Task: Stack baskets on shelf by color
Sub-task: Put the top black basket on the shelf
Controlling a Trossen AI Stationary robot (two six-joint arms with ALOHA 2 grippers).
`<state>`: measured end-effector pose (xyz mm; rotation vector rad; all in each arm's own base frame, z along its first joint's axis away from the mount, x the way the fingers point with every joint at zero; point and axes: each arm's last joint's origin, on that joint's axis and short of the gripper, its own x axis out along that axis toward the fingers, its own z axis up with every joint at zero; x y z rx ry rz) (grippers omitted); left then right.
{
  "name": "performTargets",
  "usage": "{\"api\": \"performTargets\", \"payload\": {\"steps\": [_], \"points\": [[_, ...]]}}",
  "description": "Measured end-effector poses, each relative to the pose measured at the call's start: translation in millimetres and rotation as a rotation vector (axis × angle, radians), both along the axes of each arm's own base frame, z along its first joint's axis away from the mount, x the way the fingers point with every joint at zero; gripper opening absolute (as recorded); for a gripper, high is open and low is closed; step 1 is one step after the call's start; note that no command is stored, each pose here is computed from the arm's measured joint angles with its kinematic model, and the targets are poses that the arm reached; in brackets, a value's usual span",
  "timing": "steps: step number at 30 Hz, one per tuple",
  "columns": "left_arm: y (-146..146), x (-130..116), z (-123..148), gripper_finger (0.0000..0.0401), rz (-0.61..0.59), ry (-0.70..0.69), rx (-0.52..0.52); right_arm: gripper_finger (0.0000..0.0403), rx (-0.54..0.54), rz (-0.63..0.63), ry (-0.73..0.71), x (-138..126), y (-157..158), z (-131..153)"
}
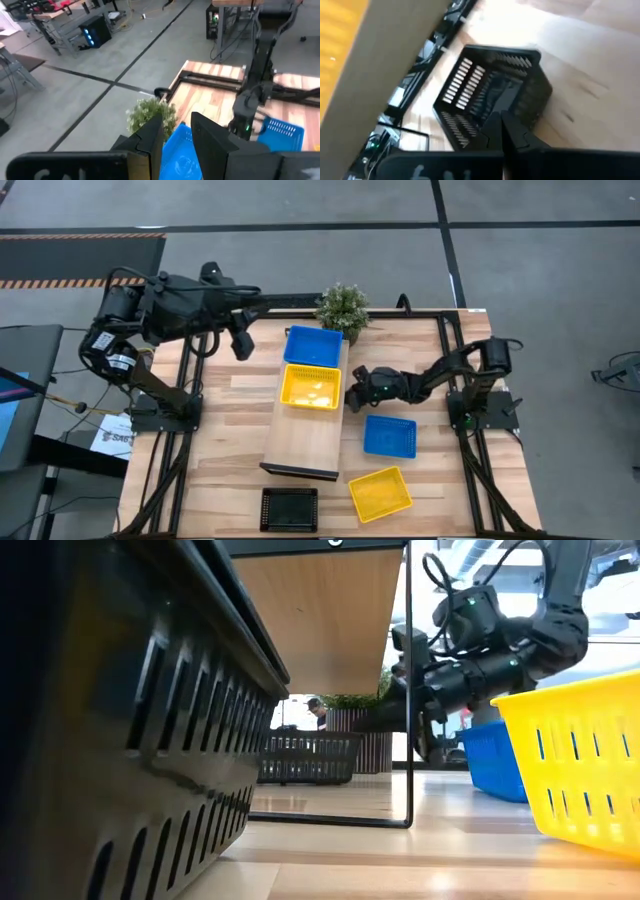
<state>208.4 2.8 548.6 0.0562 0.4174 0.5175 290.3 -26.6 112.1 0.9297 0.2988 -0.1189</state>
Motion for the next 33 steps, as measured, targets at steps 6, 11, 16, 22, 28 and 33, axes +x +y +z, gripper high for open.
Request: {"api": "performTargets", "payload": {"steps": [6,11,16,22,28,33], "points": [[1.2,-7.4,-15.0,0.009,0.069,0.127,-0.052,0.0004,0.043,-0.019,-0.019,-26.2,-0.2,11.3],[3.4,-3.6,-40.0,0.009,0.235,0.183,-0.168,0.0003,0.073,-0.028,-0.071,-49.4,2.1,33.6],[3.4,-20.8,-72.8,0.0096,0.311,0.171,-0.255,0.0004,0.075,-0.03,-0.073,-68.8,4.2,57.5],[10.0,-41.5,-139.7,0.0133,0.463,-0.059,-0.318,0.0007,0.075,-0.067,-0.024,-89.9,5.5,73.2],[28.2,-37.2,-214.1,0.0153,0.59,-0.308,-0.504,0.0007,0.134,-0.09,0.013,-102.5,6.8,78.5],[38.5,-39.4,-273.2,0.0154,0.753,-0.297,-0.645,0.0007,0.182,-0.11,0.039,-106.2,7.2,77.7]]}}
